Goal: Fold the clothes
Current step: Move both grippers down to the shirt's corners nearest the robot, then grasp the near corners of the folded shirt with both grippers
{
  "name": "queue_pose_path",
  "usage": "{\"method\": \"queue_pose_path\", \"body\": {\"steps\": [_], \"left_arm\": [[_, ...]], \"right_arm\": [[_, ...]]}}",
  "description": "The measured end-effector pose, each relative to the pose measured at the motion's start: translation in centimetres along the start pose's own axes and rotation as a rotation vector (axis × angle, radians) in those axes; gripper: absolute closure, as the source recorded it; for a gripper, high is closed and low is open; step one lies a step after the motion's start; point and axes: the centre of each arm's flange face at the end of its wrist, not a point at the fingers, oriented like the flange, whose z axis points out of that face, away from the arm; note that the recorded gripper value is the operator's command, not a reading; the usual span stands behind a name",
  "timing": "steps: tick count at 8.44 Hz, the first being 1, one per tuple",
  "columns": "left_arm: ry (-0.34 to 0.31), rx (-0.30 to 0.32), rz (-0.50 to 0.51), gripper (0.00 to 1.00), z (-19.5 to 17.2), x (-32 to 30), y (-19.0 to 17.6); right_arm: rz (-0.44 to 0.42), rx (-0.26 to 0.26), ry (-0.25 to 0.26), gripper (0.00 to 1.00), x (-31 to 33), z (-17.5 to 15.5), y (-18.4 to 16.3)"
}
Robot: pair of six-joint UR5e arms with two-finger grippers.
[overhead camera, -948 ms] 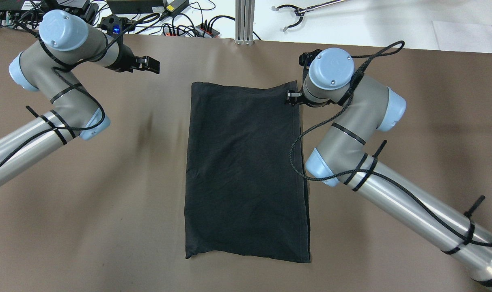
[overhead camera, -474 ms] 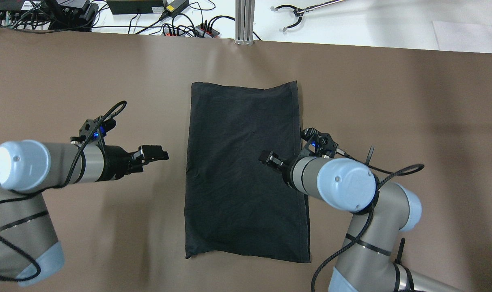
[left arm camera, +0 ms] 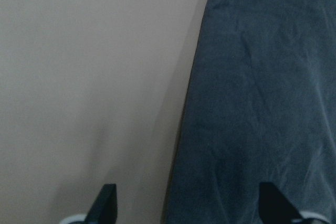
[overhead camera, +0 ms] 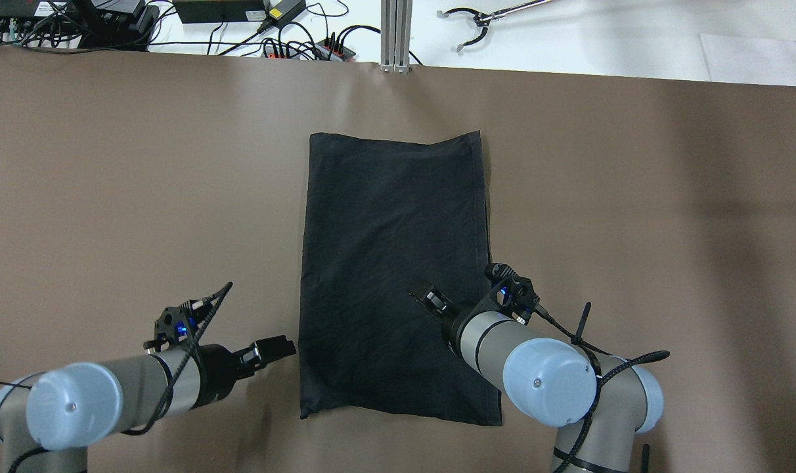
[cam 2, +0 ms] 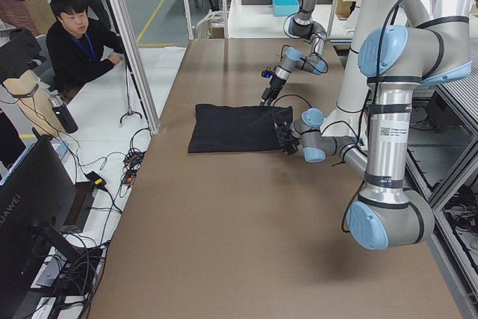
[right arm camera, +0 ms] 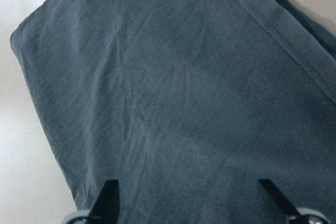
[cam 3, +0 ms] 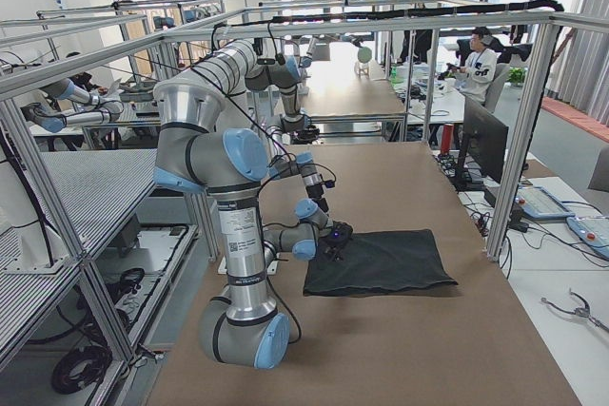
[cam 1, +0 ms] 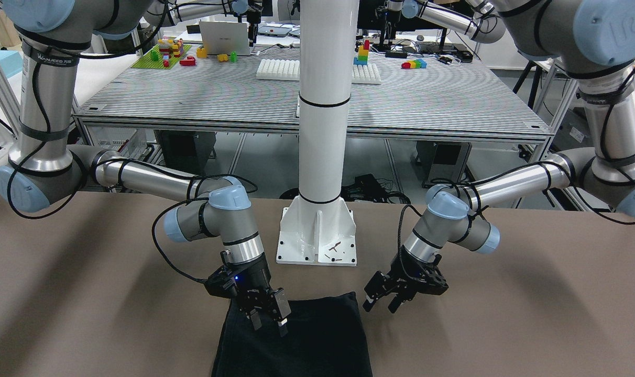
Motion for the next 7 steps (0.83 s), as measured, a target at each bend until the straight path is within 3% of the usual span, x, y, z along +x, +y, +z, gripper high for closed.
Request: {"method": "queue_pose_path", "body": {"steps": [4,5,7], "left_arm": [[-0.021,0.004,-0.035,0.05,5.4,1.0,6.1],[-0.02,0.002,-0.038,0.12,5.7,1.2,6.6],[-0.017,-0.002,-0.046,0.9,5.8,1.5,6.9]], "right_arm": [[0.011,0.01,0.005,0.07,0.7,0.1,0.1],[0.011,0.01,0.006,0.07,0.8,0.2,0.1],[0.01,0.011,0.008,0.07,1.0,0.2,0.0]]}}
